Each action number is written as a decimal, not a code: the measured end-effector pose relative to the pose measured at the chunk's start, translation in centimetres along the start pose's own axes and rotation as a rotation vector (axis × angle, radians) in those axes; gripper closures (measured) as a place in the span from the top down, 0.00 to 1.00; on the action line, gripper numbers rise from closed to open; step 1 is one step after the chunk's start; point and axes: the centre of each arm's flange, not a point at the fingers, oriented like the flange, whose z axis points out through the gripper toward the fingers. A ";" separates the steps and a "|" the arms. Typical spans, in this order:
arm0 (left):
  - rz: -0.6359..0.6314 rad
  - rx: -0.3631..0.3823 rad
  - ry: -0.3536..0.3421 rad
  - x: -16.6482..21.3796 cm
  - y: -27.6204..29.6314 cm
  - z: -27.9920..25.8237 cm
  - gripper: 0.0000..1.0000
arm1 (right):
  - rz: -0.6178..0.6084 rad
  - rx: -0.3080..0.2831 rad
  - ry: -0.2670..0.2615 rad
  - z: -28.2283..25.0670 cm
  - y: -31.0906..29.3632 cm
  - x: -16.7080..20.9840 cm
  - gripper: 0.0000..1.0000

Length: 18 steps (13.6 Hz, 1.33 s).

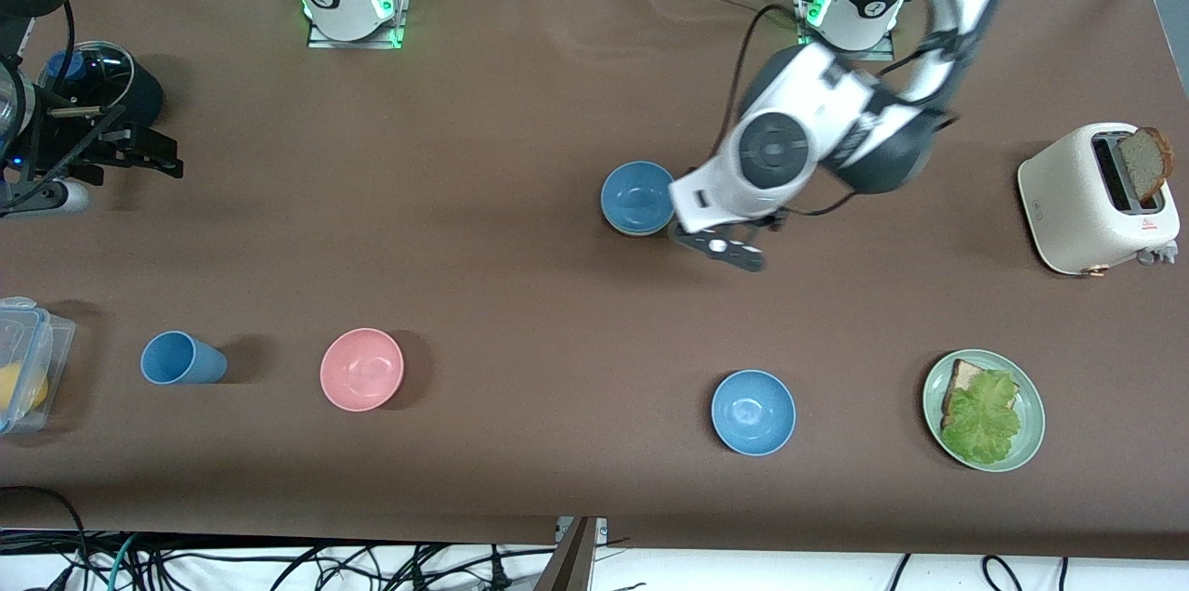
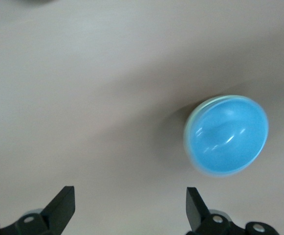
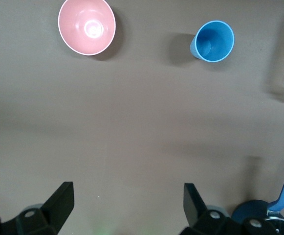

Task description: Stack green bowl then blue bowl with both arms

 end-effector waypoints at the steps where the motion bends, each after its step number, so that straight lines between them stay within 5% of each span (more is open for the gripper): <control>1: -0.044 0.000 -0.015 -1.0 -2.9 -3.1 1.00 | 0.000 0.000 0.000 0.0 0.0 0.0 0.99; 3: -0.122 -0.009 -0.023 -2.8 -7.9 -7.4 1.00 | 0.000 0.000 0.000 0.0 0.0 0.0 0.99; 10: -0.268 0.034 0.122 -9.5 -18.3 -16.4 1.00 | 0.000 0.000 0.001 0.0 0.0 0.0 0.99; 12: -0.319 0.015 0.209 -11.2 -20.1 -16.4 1.00 | 0.000 0.000 0.001 0.0 0.0 0.0 0.99; 14: -0.392 -0.052 0.220 -13.3 -23.6 -14.3 1.00 | 0.001 0.000 0.001 0.0 0.0 0.0 0.99; 18: -0.419 -0.061 0.227 -15.9 -24.4 -13.7 1.00 | 0.001 0.000 0.001 0.0 0.1 0.0 0.99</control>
